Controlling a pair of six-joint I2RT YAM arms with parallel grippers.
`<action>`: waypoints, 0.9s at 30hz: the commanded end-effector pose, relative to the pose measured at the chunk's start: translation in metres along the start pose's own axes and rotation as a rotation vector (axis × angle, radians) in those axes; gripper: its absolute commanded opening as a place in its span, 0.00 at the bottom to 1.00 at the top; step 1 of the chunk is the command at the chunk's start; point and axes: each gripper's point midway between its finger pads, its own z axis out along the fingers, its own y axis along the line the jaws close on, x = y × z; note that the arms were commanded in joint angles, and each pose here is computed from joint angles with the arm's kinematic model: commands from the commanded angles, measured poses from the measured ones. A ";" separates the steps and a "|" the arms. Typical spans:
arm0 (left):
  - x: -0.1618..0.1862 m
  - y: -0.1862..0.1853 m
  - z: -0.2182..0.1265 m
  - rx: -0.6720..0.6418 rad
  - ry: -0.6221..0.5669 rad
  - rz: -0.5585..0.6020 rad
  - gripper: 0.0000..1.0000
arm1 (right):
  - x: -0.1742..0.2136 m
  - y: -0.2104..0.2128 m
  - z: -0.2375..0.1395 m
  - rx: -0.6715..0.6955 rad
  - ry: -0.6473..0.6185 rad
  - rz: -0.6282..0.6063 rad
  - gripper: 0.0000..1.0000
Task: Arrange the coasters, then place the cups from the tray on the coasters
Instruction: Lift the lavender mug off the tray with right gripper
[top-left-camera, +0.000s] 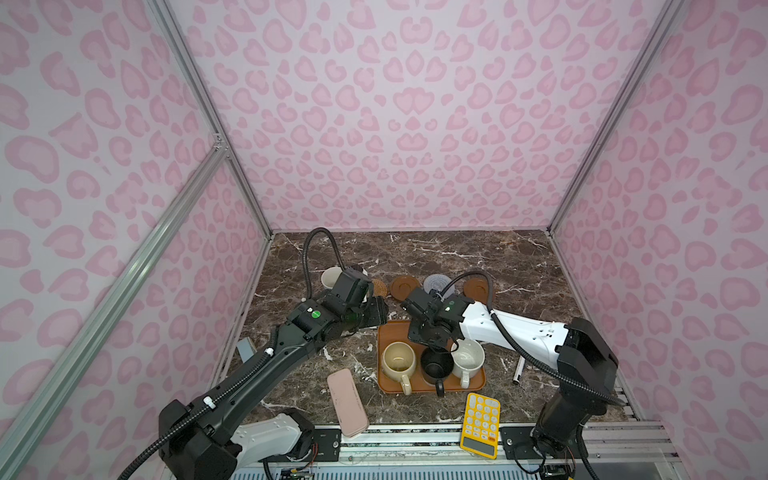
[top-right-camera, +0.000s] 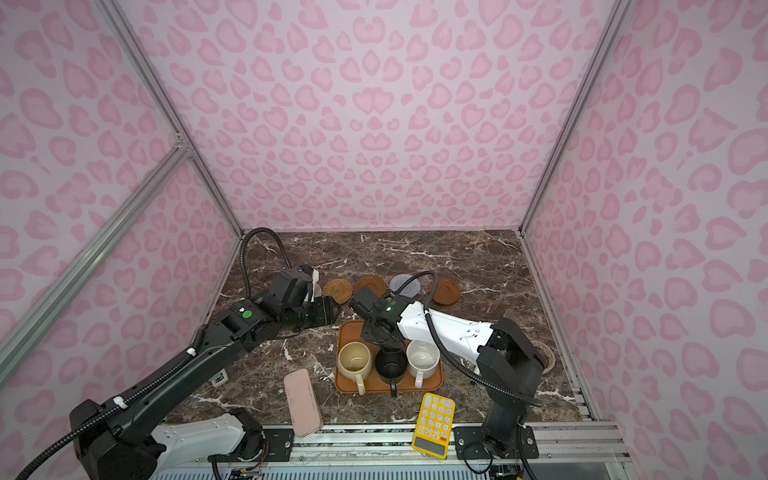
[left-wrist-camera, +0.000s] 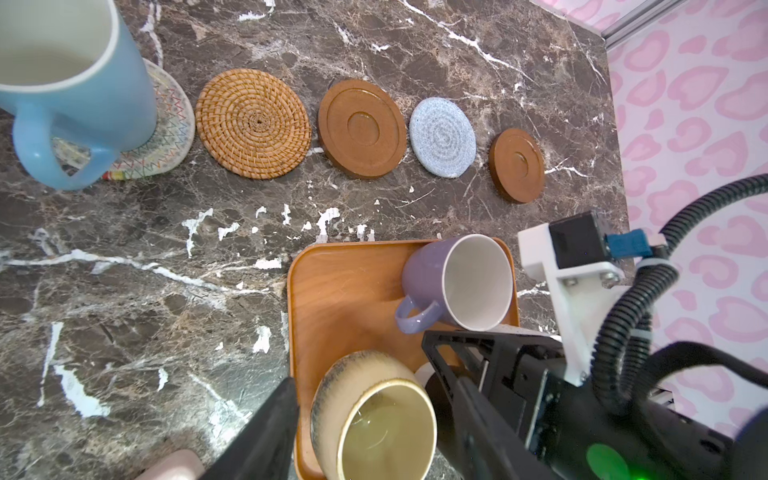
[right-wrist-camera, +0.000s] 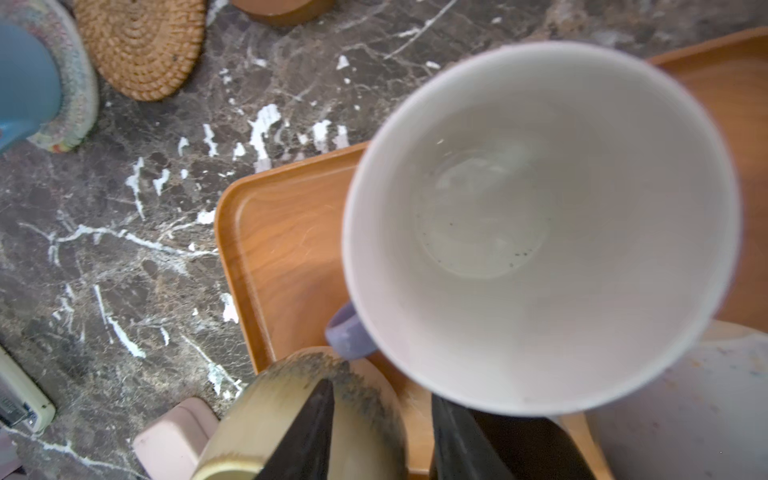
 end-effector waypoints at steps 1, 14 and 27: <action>-0.004 -0.003 -0.002 0.018 -0.017 0.023 0.62 | -0.008 -0.011 0.000 0.039 -0.041 0.028 0.42; -0.002 0.002 -0.004 0.024 -0.020 0.021 0.62 | -0.006 0.012 0.003 0.047 -0.069 -0.018 0.48; -0.003 0.006 -0.008 0.017 -0.027 0.019 0.62 | -0.015 -0.013 0.015 0.144 -0.069 0.032 0.41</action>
